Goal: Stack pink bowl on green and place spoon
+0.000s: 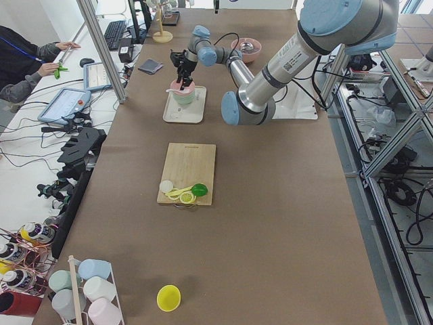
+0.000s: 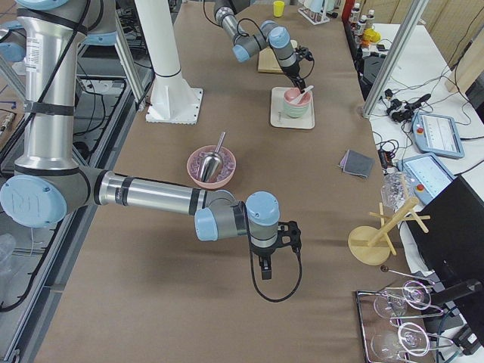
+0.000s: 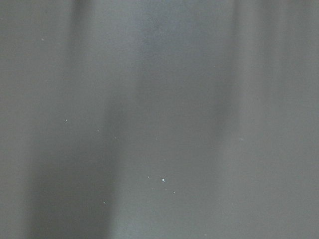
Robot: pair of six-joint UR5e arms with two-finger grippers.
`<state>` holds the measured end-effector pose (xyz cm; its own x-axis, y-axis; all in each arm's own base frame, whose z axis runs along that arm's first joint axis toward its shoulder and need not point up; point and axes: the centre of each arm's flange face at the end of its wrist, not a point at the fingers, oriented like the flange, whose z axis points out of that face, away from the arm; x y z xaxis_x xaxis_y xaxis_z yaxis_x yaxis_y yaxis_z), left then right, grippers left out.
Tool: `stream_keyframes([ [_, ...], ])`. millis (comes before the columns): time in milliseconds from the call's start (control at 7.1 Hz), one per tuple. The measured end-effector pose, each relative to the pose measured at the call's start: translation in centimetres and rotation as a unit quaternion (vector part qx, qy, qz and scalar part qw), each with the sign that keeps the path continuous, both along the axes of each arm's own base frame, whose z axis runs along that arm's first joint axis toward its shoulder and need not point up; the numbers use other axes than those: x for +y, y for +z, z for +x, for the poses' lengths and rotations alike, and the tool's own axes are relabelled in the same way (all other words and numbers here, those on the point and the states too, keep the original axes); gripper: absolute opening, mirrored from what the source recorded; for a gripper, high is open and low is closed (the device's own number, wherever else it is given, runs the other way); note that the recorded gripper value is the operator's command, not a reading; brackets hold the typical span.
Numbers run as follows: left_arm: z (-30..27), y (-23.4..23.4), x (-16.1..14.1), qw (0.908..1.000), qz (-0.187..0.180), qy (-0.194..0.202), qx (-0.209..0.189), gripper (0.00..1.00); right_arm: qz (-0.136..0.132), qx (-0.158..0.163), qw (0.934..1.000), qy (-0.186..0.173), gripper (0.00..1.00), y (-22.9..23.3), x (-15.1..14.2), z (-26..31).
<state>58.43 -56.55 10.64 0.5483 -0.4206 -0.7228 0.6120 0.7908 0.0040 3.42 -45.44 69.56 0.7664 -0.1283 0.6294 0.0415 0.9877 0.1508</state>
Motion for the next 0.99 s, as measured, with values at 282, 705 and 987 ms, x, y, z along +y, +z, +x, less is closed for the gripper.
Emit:
stream_keyframes([
  [282, -1.5, -0.4, 0.5, 0.9984, 0.025, 0.051, -0.005, 0.98, 0.002, 0.000, 1.0000, -0.002, 1.00, -0.1, 0.0, 0.0],
  [705, -11.8, 8.0, 0.8, 0.9765, 0.075, 0.193, -0.058, 0.98, -0.004, -0.004, 1.0000, -0.002, 1.00, -0.2, -0.2, 0.2],
  [987, -22.1, 14.7, 0.9, 0.9487, 0.104, 0.277, -0.113, 0.98, -0.018, -0.004, 0.9998, 0.006, 1.00, -0.3, -0.2, 0.9],
])
